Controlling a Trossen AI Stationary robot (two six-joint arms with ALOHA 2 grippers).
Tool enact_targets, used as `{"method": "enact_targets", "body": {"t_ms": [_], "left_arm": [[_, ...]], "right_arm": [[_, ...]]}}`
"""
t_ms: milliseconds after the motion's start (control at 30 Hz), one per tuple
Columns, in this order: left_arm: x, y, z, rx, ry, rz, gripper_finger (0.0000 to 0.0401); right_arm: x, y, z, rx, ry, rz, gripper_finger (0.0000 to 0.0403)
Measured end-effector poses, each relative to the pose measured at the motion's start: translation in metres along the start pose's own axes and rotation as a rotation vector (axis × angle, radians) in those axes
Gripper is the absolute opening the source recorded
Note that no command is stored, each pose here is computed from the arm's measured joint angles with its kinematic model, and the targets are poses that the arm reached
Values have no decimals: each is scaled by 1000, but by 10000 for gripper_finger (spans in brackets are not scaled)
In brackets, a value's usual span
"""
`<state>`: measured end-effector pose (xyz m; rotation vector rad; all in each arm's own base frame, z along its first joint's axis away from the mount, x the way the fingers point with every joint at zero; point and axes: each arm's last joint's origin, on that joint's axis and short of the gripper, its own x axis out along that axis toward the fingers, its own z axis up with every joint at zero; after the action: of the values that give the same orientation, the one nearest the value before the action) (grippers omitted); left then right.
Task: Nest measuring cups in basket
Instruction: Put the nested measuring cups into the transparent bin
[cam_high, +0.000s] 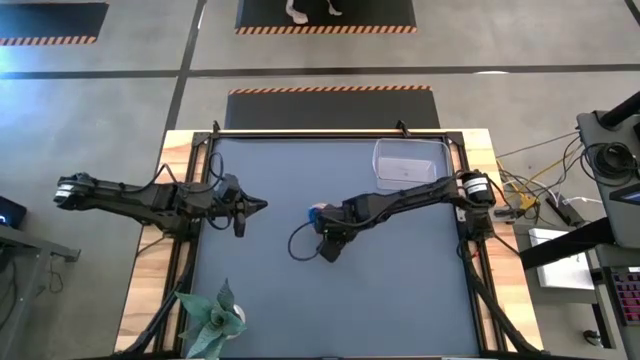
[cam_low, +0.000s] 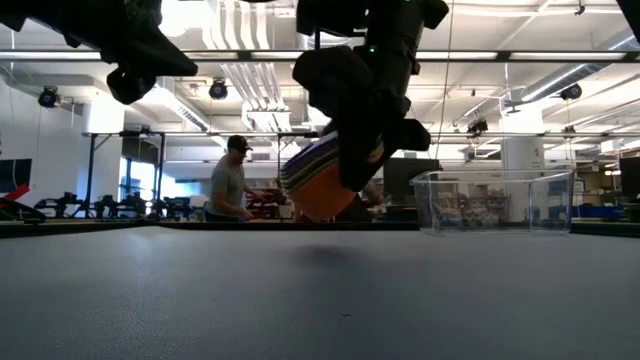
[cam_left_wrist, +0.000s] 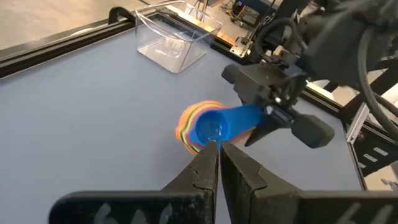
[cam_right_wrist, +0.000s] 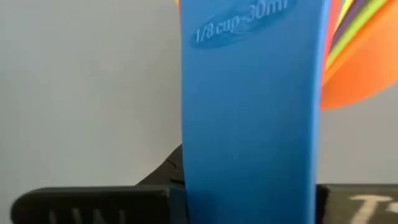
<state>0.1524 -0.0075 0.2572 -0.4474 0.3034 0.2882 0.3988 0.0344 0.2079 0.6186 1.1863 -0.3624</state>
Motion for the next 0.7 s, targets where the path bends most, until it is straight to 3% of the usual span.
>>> {"method": "enact_targets", "body": {"t_ms": [333,700], "left_arm": [[0,0,0,11,1,1,0],[0,0,0,11,1,1,0]], "right_arm": [[-1,-5,5,-11,23,32,34],[14,4,8,15,4,281,33]]}}
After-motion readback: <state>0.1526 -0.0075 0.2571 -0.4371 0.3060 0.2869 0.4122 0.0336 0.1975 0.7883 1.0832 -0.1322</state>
